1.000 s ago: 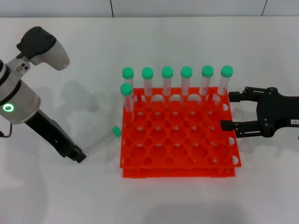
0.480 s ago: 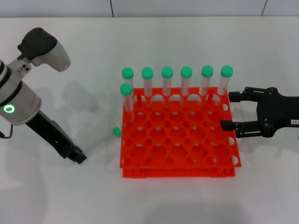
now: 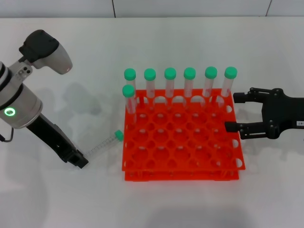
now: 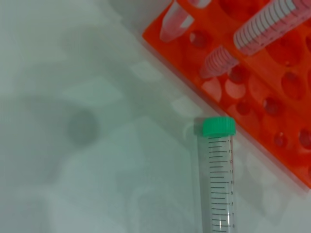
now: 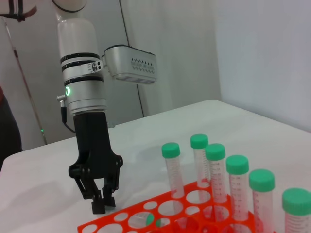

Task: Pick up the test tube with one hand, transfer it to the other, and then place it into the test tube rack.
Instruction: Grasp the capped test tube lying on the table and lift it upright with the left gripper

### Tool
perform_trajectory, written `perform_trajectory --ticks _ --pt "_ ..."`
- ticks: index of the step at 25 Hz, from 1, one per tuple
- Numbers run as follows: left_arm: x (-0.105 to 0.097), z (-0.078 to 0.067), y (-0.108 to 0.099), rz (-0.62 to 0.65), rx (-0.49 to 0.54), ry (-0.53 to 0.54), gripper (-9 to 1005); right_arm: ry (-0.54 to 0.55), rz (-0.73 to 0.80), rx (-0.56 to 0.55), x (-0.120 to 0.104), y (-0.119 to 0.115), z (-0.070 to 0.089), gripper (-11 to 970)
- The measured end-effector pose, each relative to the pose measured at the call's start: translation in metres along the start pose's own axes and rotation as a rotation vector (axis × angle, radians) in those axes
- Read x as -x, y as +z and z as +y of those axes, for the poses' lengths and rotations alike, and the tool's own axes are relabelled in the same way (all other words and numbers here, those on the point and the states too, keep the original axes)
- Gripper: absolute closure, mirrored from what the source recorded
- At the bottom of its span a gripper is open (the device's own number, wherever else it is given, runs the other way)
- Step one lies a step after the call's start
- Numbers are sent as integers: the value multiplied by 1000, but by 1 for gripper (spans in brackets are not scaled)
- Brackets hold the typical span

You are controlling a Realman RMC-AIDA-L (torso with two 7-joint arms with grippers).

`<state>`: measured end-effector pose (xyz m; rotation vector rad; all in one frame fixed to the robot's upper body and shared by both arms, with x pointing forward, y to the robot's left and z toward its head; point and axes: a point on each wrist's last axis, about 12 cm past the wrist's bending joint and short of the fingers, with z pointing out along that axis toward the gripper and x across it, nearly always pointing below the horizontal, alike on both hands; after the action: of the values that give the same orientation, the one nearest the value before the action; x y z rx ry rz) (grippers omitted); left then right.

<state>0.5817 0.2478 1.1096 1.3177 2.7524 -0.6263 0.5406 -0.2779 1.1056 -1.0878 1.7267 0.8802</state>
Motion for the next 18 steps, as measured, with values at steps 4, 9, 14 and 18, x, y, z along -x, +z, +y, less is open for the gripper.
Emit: perform_trajectory --ticks 4,9,14,18 --pt "1 0 -2 -21 -5 1 816 2 -3 -5 0 -1 0 103" --pt "-2 2 -7 -90 -24 -5 815 3 -3 -6 0 -1 0 103" --pt "-15 4 -10 -169 -22 -22 814 4 -16 -8 1 -1 0 103" --pt "-31 5 -14 -262 -18 -51 814 5 -28 -11 2 -2 -1 103"
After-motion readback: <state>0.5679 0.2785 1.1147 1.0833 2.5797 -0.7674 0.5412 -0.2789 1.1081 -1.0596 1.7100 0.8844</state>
